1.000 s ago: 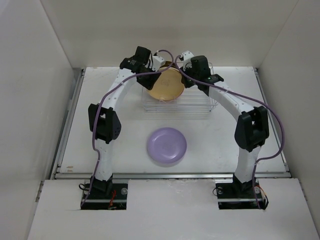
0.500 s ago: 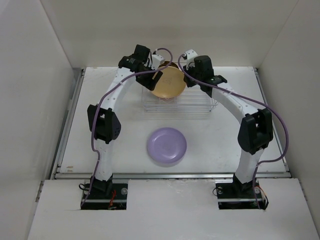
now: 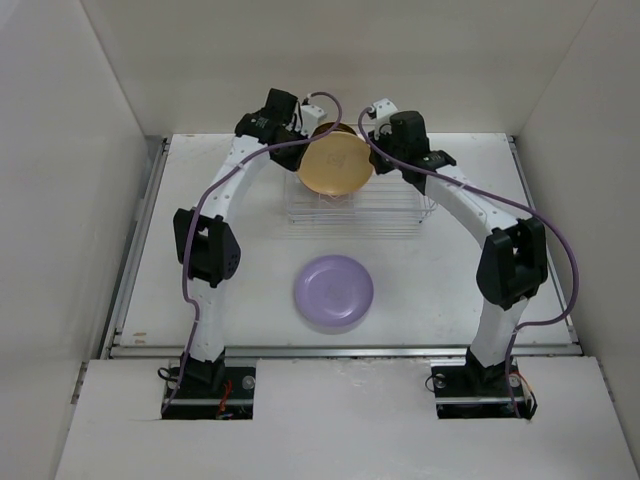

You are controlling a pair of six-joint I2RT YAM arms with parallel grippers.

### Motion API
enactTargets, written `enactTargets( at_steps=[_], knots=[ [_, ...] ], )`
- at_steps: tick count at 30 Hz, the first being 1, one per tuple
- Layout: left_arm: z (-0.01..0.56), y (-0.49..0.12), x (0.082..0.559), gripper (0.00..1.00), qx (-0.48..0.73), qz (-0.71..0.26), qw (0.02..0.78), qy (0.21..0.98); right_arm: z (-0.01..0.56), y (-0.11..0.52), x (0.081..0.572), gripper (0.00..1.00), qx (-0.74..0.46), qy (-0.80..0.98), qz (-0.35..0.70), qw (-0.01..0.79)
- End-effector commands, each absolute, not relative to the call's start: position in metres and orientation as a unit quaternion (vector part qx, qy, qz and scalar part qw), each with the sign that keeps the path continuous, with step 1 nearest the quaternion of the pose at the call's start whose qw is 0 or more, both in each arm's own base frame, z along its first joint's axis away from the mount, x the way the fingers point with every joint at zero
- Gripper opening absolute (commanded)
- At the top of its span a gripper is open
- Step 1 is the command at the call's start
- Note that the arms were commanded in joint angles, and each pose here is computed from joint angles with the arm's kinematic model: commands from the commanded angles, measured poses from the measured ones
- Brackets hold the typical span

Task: Unload the plates from the dish rack

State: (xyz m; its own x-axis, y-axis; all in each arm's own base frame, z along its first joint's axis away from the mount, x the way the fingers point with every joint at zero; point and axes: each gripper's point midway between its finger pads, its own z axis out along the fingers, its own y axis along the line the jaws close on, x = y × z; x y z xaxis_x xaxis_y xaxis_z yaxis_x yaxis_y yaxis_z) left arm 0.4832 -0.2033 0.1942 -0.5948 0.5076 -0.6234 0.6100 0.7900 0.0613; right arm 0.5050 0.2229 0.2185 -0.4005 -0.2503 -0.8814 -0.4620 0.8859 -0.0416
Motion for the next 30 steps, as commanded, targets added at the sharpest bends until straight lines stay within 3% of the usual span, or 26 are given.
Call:
enactTargets(
  at_steps=[1, 3, 7, 9, 11, 15, 19, 23, 24, 30],
  knots=[
    [0.231, -0.212, 0.483, 0.05, 0.312, -0.092, 0.371, 0.870, 0.273, 0.242, 0.498, 0.00, -0.204, 0.792, 0.162, 0.552],
    [0.228, -0.210, 0.484, 0.00, 0.306, -0.088, 0.371, 0.872, 0.273, 0.242, 0.498, 0.00, -0.204, 0.792, 0.162, 0.552],
    [0.228, -0.211, 0.484, 0.00, 0.302, -0.090, 0.370, 0.874, 0.269, 0.243, 0.496, 0.00, -0.207, 0.794, 0.165, 0.548],
    [0.230, -0.210, 0.487, 0.13, 0.300, -0.084, 0.375, 0.873, 0.269, 0.245, 0.495, 0.00, -0.210, 0.793, 0.170, 0.546],
    [0.234, -0.207, 0.495, 0.40, 0.289, -0.072, 0.392, 0.871, 0.264, 0.245, 0.494, 0.00, -0.210, 0.795, 0.170, 0.543],
    [0.242, -0.205, 0.506, 0.43, 0.277, -0.069, 0.413, 0.865, 0.254, 0.243, 0.495, 0.00, -0.212, 0.801, 0.162, 0.536],
    [0.244, -0.217, 0.503, 0.34, 0.303, -0.099, 0.416, 0.852, 0.253, 0.244, 0.497, 0.00, -0.212, 0.801, 0.162, 0.535],
    [0.236, -0.221, 0.498, 0.11, 0.310, -0.113, 0.401, 0.855, 0.253, 0.244, 0.497, 0.00, -0.212, 0.801, 0.162, 0.535],
    [0.236, -0.221, 0.498, 0.02, 0.305, -0.115, 0.400, 0.856, 0.253, 0.244, 0.497, 0.00, -0.212, 0.801, 0.162, 0.535],
    [0.241, -0.214, 0.493, 0.00, 0.300, -0.101, 0.391, 0.864, 0.249, 0.244, 0.494, 0.00, -0.216, 0.806, 0.165, 0.526]
  ],
)
